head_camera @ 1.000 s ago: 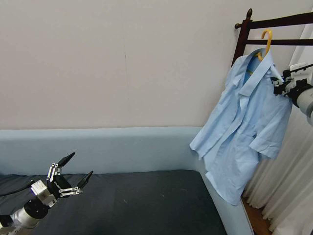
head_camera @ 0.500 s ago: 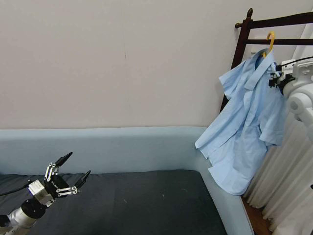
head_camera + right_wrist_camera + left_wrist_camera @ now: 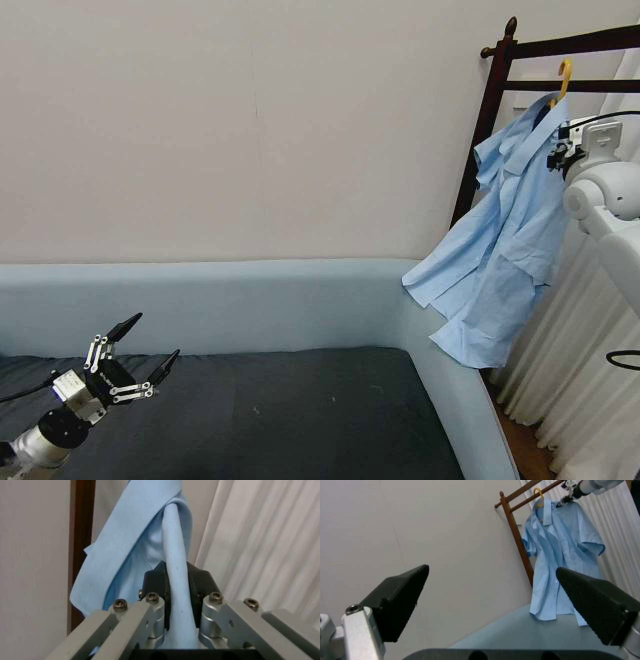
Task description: Pick up the clothes from the sofa and hang them on the clothes hanger.
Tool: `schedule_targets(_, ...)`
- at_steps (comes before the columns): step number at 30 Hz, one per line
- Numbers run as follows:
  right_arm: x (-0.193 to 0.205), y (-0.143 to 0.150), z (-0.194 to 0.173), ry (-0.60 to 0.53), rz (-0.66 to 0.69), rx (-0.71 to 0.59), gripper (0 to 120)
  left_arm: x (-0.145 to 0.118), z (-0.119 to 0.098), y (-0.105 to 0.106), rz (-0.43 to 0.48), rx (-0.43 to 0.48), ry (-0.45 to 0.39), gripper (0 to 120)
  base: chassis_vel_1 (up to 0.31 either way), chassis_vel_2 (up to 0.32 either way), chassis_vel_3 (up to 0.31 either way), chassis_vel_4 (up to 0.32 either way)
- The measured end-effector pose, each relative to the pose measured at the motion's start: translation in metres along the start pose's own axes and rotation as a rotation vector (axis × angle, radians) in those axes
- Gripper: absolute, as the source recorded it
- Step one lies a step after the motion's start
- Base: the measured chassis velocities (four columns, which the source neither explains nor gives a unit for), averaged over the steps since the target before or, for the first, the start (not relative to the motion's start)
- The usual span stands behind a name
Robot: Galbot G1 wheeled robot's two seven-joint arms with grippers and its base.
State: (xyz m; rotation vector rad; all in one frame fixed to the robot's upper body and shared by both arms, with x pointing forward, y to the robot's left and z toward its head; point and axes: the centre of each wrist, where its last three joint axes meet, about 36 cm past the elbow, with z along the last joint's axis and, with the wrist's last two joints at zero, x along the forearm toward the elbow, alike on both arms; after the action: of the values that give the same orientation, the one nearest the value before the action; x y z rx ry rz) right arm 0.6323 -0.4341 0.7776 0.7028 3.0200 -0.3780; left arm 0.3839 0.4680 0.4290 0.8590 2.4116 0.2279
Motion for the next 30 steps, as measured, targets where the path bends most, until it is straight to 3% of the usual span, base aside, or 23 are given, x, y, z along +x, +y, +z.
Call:
schedule_targets(12,-0.005,-0.008,0.012,0.03,0.005,-0.029,8,0.0,-0.001,-0.002,0.006,-0.001,-0.001,100,0.0,0.0,0.0,0.0)
schedule_targets(17,-0.001,-0.003,0.017,-0.011,0.004,-0.022,8,0.0,-0.002,-0.004,0.003,-0.003,-0.008,100,0.0,0.0,0.0,0.0)
schedule_targets(21,0.005,-0.003,0.023,-0.085,0.002,-0.015,19,-0.003,-0.006,-0.005,-0.025,0.001,-0.031,100,0.0,0.0,0.0,0.0)
schedule_targets(24,0.02,-0.006,0.038,-0.298,-0.054,-0.019,34,-0.007,-0.01,-0.008,-0.151,0.003,-0.043,100,0.0,0.0,0.0,0.0)
schedule_targets(26,0.022,-0.007,0.04,-0.341,-0.075,-0.02,37,-0.008,-0.01,-0.01,-0.179,0.004,-0.04,100,0.0,0.0,0.0,0.0)
schedule_targets(28,0.04,-0.005,0.052,-0.54,-0.203,-0.03,47,-0.011,-0.011,-0.021,-0.351,0.032,-0.024,100,0.0,0.0,0.0,0.0)
schedule_targets(30,0.065,0.005,0.067,-0.644,-0.288,-0.066,55,-0.025,-0.018,-0.042,-0.581,0.108,-0.021,100,0.0,0.0,0.0,0.0)
